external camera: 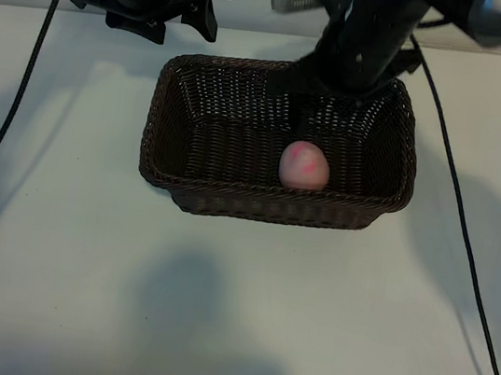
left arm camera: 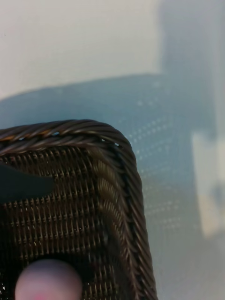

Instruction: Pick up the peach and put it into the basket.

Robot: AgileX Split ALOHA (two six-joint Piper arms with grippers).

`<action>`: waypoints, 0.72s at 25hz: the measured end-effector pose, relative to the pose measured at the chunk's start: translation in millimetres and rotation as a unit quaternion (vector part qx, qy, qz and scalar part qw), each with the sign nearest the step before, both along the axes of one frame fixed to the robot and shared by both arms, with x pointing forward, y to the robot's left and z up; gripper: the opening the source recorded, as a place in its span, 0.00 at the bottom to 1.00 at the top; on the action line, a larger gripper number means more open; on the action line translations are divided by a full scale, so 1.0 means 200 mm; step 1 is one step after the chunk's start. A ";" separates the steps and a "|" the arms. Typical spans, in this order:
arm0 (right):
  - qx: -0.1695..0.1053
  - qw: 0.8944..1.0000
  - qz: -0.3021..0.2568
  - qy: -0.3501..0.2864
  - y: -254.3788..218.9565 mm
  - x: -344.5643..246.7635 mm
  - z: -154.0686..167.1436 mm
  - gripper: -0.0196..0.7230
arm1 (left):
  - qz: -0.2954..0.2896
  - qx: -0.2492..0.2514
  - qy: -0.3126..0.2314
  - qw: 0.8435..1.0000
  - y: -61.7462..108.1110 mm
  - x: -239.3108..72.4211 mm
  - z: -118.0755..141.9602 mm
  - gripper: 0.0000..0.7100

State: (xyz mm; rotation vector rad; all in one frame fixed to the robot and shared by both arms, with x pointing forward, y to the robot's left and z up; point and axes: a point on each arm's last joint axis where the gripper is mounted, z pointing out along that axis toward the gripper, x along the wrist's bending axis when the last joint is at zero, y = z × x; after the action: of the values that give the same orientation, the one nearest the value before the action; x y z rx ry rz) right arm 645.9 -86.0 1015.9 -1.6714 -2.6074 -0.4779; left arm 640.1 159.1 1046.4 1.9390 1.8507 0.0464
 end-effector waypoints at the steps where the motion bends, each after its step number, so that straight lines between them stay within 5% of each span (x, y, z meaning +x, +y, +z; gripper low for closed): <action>1: 0.002 1.000 0.001 -0.003 0.00 0.00 0.03 0.81 | 0.000 0.000 0.000 1.000 0.00 0.00 0.00 0.84; 9: 0.006 0.999 -0.012 -0.045 -0.06 0.07 0.17 0.72 | 0.000 0.000 0.000 1.000 0.00 0.00 0.00 0.84; 18: -0.002 0.992 -0.104 -0.070 -0.51 0.24 0.23 0.72 | 0.000 0.000 0.000 1.000 0.00 0.00 0.00 0.84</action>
State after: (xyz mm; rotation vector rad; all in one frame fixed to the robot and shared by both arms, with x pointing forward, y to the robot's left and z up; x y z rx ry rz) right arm 694.3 -188.6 1061.3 -1.9905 -2.5375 -0.6181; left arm 640.2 159.1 1046.5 1.9384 1.8503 0.0471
